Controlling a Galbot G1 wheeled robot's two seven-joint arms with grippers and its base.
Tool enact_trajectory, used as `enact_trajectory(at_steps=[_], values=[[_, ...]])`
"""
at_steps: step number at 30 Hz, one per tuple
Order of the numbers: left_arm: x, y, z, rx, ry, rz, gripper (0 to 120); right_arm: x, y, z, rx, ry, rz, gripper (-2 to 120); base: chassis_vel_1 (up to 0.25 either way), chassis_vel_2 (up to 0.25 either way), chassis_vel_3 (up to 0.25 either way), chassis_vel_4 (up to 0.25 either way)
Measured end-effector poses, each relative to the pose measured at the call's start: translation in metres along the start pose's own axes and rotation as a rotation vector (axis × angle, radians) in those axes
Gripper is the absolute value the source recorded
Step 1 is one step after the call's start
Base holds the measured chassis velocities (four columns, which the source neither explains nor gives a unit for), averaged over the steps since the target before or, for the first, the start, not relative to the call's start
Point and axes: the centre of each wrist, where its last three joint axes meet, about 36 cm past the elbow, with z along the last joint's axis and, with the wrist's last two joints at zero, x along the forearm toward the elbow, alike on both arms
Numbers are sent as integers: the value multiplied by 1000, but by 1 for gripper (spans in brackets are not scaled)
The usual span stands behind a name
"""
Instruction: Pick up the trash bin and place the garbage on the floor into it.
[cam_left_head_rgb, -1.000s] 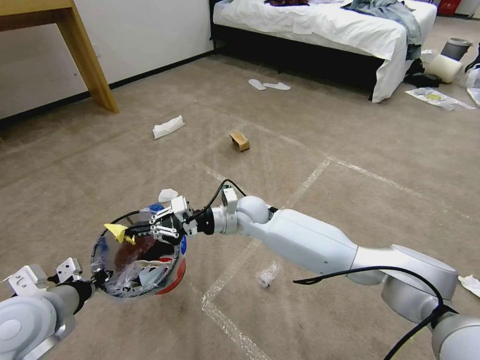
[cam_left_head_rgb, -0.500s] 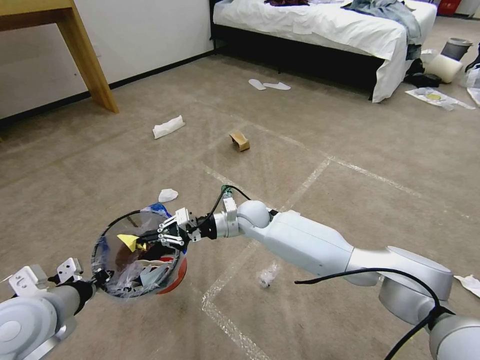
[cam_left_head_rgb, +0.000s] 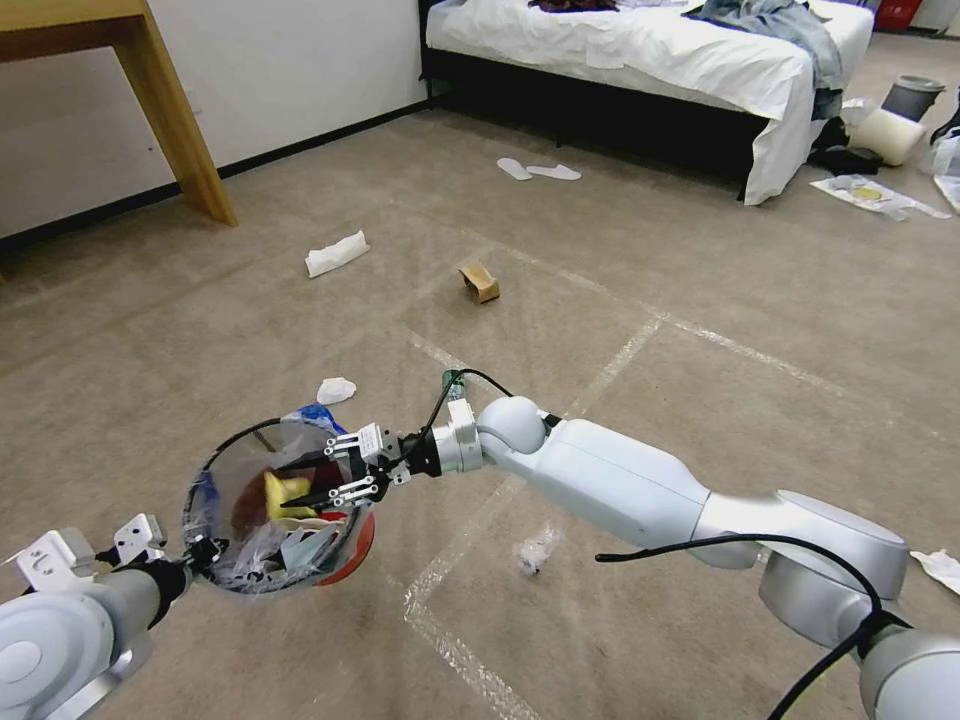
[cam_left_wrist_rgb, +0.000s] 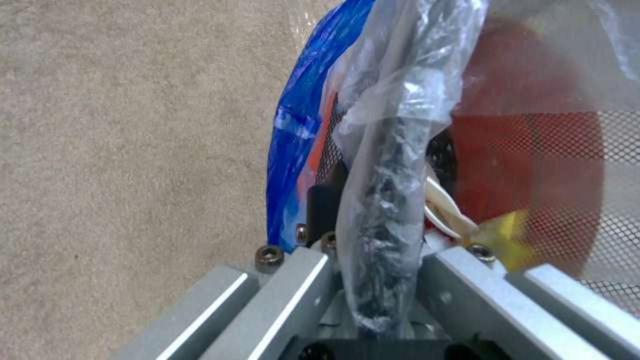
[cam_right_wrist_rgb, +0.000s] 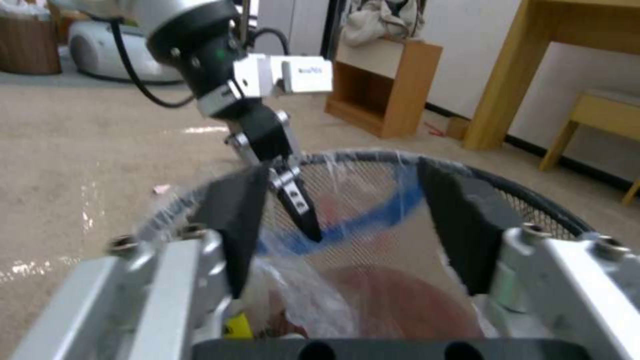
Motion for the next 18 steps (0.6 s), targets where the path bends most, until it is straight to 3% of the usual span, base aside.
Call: enact_trajectory(at_steps=[10, 18], values=[[-1, -1, 1, 1, 3, 3, 0, -5, -5, 2, 18, 15, 10, 98, 0, 0, 0, 0], [-2, -2, 2, 0, 5, 5, 0, -4, -6, 4, 14, 4, 57, 100, 0, 0, 0, 0]])
